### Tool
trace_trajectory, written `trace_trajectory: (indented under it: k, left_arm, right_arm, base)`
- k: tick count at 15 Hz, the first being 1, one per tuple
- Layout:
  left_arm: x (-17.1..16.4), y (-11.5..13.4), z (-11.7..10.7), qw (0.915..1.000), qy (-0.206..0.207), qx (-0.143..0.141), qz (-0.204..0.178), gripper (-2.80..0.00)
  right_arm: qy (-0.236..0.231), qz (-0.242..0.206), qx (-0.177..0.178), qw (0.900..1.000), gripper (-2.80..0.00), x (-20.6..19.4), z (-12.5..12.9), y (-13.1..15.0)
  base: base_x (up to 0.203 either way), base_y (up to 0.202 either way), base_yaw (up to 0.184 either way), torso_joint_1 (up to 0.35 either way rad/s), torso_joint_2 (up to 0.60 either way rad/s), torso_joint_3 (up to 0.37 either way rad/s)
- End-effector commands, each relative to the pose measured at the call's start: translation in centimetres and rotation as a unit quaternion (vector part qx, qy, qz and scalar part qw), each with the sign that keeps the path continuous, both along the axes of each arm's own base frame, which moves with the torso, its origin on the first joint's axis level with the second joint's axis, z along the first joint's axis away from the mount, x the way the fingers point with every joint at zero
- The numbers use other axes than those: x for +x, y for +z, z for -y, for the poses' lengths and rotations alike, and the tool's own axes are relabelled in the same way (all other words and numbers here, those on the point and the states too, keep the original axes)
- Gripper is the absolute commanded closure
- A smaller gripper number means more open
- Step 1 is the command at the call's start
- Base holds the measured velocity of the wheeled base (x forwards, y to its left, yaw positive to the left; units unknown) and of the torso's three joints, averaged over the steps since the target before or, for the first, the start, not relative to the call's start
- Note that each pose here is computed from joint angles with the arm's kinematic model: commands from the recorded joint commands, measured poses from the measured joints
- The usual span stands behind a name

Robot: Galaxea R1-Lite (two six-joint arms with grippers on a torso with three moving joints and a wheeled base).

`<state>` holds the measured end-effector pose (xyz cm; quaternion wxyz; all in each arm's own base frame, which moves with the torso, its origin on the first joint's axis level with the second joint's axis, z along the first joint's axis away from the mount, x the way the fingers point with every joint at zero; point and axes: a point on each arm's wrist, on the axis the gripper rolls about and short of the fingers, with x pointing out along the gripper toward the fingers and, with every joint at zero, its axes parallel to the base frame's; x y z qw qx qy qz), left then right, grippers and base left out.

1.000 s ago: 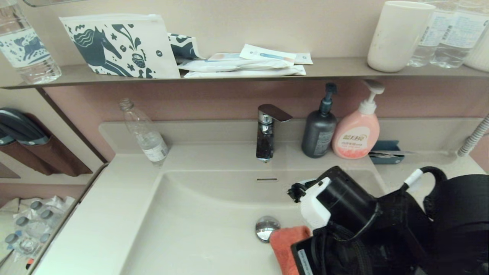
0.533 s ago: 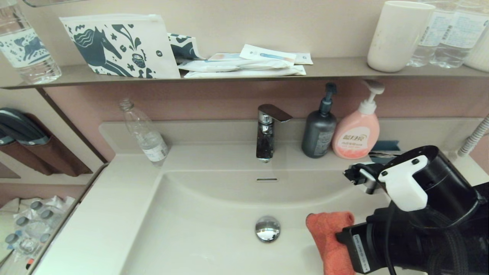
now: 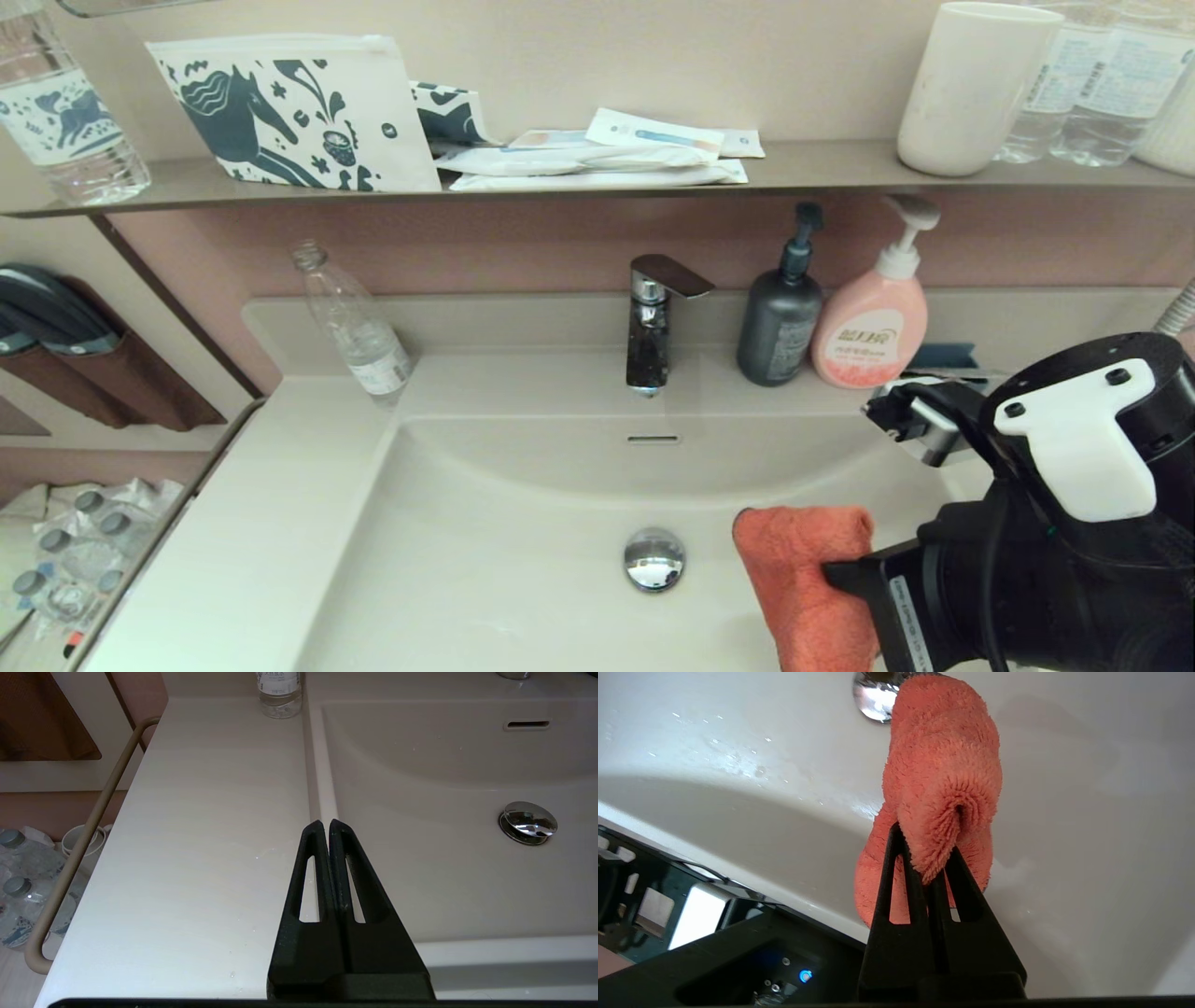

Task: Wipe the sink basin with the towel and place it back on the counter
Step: Wipe the sink

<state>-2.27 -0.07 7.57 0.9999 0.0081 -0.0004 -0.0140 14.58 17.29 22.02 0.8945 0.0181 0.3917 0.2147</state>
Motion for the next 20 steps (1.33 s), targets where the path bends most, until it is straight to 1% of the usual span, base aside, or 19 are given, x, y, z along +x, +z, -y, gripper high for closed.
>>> trace_trajectory:
  k: [1, 3, 8, 9, 11, 12, 13, 14, 16, 17, 18, 19, 20]
  left_arm:
    - [0.0, 0.0, 0.0, 1.0, -0.001, 0.001, 0.0, 0.0]
    - [0.0, 0.0, 0.0, 1.0, 0.001, -0.004, 0.0, 0.0]
    - [0.0, 0.0, 0.0, 1.0, 0.0, 0.001, 0.0, 0.0]
    - [0.0, 0.0, 0.0, 1.0, -0.001, 0.003, 0.0, 0.0]
    - [0.0, 0.0, 0.0, 0.9998, -0.005, 0.021, 0.001, 0.0]
    - [0.0, 0.4, 0.0, 0.9996, -0.01, 0.026, 0.004, 0.0]
    - [-0.1, 1.2, 0.1, 0.9995, -0.017, 0.025, 0.006, 0.0]
    - [0.1, 2.3, 0.1, 0.9995, -0.023, 0.02, 0.0, 0.0]
    - [1.1, 4.5, 0.1, 0.9989, -0.032, 0.003, -0.034, 0.0]
    - [1.9, 5.6, 0.2, 0.9976, -0.046, -0.003, -0.053, 0.0]
    - [2.5, 6.5, 0.3, 0.9943, -0.082, -0.008, -0.068, 0.0]
    - [3.1, 7.1, 0.4, 0.988, -0.131, -0.011, -0.082, 0.0]
    - [3.7, 7.4, 0.6, 0.9819, -0.161, -0.014, -0.098, 0.0]
  right_arm:
    - [0.007, 0.006, 0.009, 1.0, 0.0, 0.0, -0.4, 0.2]
    - [0.013, 0.013, 0.008, 1.0, 0.0, 0.3, -0.9, 0.0]
    - [0.015, 0.018, -0.006, 1.0, 0.0, 0.7, -0.7, -0.2]
    - [0.012, 0.021, -0.002, 1.0, 0.0, 0.8, -0.7, -0.2]
    - [0.01, 0.025, 0.001, 1.0, 0.0, 1.1, -0.9, -0.5]
    - [0.008, 0.026, 0.004, 1.0, 0.0, 1.2, -0.8, -0.4]
    - [0.001, 0.028, 0.007, 1.0, 0.0, 1.5, -0.6, -0.2]
    - [0.001, 0.032, 0.004, 0.999, 0.0, 1.6, -0.4, -0.1]
    - [0.013, 0.04, -0.003, 0.999, 0.0, 1.6, -0.4, 0.0]
    - [0.017, 0.044, -0.004, 0.999, 0.0, 1.7, -0.6, 0.2]
    - [0.02, 0.048, 0.001, 0.999, 0.0, 1.8, -0.9, 0.6]
    - [0.026, 0.052, 0.005, 0.998, 0.0, 1.7, -1.3, 0.9]
    - [0.032, 0.056, 0.011, 0.998, 0.0, 1.6, -1.8, 1.3]
  base:
    - [0.0, 0.0, 0.0, 0.0, 0.0, 0.0]
    - [0.0, 0.0, 0.0, 0.0, 0.0, 0.0]
    - [0.0, 0.0, 0.0, 0.0, 0.0, 0.0]
    - [0.0, 0.0, 0.0, 0.0, 0.0, 0.0]
    - [0.0, 0.0, 0.0, 0.0, 0.0, 0.0]
    - [0.0, 0.0, 0.0, 0.0, 0.0, 0.0]
    - [0.0, 0.0, 0.0, 0.0, 0.0, 0.0]
    - [0.0, 0.0, 0.0, 0.0, 0.0, 0.0]
    - [0.0, 0.0, 0.0, 0.0, 0.0, 0.0]
    - [0.0, 0.0, 0.0, 0.0, 0.0, 0.0]
    - [0.0, 0.0, 0.0, 0.0, 0.0, 0.0]
    - [0.0, 0.0, 0.0, 0.0, 0.0, 0.0]
    - [0.0, 0.0, 0.0, 0.0, 0.0, 0.0]
